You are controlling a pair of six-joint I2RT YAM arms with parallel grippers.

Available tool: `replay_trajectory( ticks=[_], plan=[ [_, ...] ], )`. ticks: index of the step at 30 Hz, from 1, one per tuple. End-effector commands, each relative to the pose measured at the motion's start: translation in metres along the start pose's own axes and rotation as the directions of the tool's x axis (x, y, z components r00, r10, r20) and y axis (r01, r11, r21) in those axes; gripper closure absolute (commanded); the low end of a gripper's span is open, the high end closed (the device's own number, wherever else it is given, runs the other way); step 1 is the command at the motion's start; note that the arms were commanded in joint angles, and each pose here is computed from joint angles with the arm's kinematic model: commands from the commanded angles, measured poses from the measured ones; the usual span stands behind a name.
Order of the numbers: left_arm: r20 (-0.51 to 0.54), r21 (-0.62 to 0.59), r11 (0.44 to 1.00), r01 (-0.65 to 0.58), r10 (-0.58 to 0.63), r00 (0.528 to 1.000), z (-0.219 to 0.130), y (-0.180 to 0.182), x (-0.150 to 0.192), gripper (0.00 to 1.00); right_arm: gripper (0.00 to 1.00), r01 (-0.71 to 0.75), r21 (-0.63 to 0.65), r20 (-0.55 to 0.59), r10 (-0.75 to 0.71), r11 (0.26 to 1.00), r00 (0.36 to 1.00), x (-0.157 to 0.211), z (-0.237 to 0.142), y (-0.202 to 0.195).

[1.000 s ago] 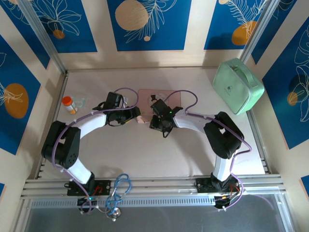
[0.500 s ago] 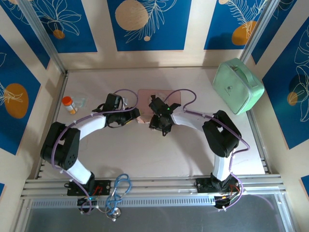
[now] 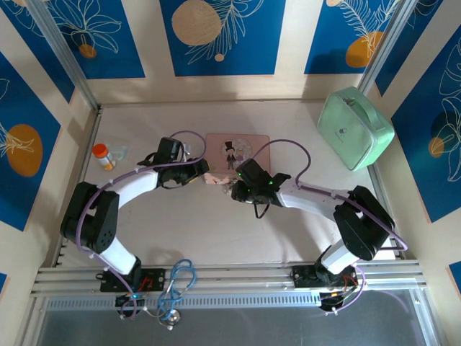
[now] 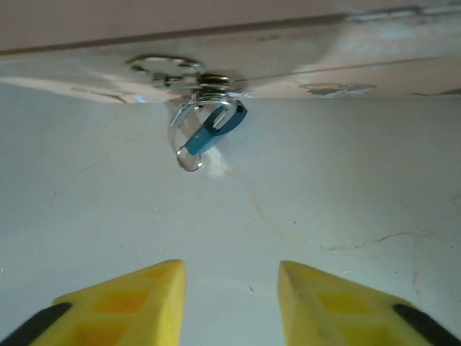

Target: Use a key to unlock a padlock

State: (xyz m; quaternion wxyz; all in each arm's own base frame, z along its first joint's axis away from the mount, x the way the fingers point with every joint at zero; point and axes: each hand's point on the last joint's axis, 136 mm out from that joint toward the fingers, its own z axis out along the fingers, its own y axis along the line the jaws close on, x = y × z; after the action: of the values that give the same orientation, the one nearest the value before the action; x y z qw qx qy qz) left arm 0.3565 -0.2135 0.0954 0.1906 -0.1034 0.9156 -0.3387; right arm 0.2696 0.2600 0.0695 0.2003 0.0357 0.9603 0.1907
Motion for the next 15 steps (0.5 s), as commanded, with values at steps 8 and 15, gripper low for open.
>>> replay_trajectory(
  ticks=[8, 15],
  plan=[
    [-0.024, 0.005, 1.0, -0.021, 0.021, 0.999, 0.006, -0.009, -0.006, 0.42, 0.83, 0.027, -0.033, 0.137, -0.022, 0.999, 0.99, -0.012, -0.005, 0.004],
    [-0.023, -0.053, 0.997, -0.063, 0.062, 0.998, 0.005, -0.001, -0.009, 0.39, 0.76, -0.037, -0.045, 0.222, 0.046, 0.998, 0.974, -0.013, -0.016, -0.011]
  ],
)
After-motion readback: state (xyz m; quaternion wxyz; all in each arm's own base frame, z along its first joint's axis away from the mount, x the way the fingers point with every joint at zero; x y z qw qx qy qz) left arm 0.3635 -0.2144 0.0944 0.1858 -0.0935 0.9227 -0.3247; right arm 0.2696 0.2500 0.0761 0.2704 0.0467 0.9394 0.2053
